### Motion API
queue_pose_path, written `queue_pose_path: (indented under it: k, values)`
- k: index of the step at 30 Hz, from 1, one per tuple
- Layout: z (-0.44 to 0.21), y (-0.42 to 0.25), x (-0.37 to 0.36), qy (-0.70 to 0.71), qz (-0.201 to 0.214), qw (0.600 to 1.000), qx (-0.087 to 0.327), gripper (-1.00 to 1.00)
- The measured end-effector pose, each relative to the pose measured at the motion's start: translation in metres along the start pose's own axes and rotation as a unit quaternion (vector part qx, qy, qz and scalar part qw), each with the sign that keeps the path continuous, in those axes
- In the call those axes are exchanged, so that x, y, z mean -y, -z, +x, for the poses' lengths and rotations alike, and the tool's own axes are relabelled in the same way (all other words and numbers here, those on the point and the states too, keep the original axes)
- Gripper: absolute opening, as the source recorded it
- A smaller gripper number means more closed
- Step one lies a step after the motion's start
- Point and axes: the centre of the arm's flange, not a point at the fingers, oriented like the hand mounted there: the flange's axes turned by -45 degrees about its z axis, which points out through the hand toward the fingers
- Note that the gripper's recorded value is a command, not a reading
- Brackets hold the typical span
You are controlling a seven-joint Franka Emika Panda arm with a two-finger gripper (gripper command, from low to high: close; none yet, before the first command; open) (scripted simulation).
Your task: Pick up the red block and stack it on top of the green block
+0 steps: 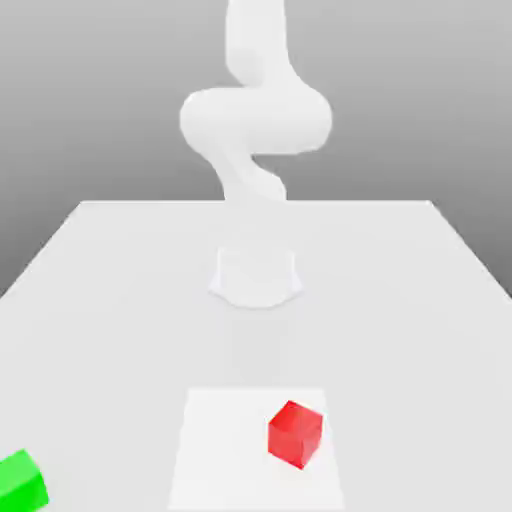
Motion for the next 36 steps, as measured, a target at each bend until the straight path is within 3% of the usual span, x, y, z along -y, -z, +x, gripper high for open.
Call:
queue_pose_path:
  k: [9, 20, 26, 27, 36]
  values:
    - [-0.073, -0.195, 0.015, -0.110, -0.032, 0.982, 0.148, 0.00]
    - [-0.249, -0.349, 0.024, -0.229, -0.102, 0.917, 0.311, 0.00]
    - [-0.308, -0.399, 0.022, -0.245, -0.114, 0.904, 0.331, 0.00]
    - [-0.315, -0.407, 0.022, -0.245, -0.114, 0.904, 0.331, -1.00]
    - [-0.306, -0.397, 0.023, -0.246, -0.114, 0.904, 0.331, -1.00]
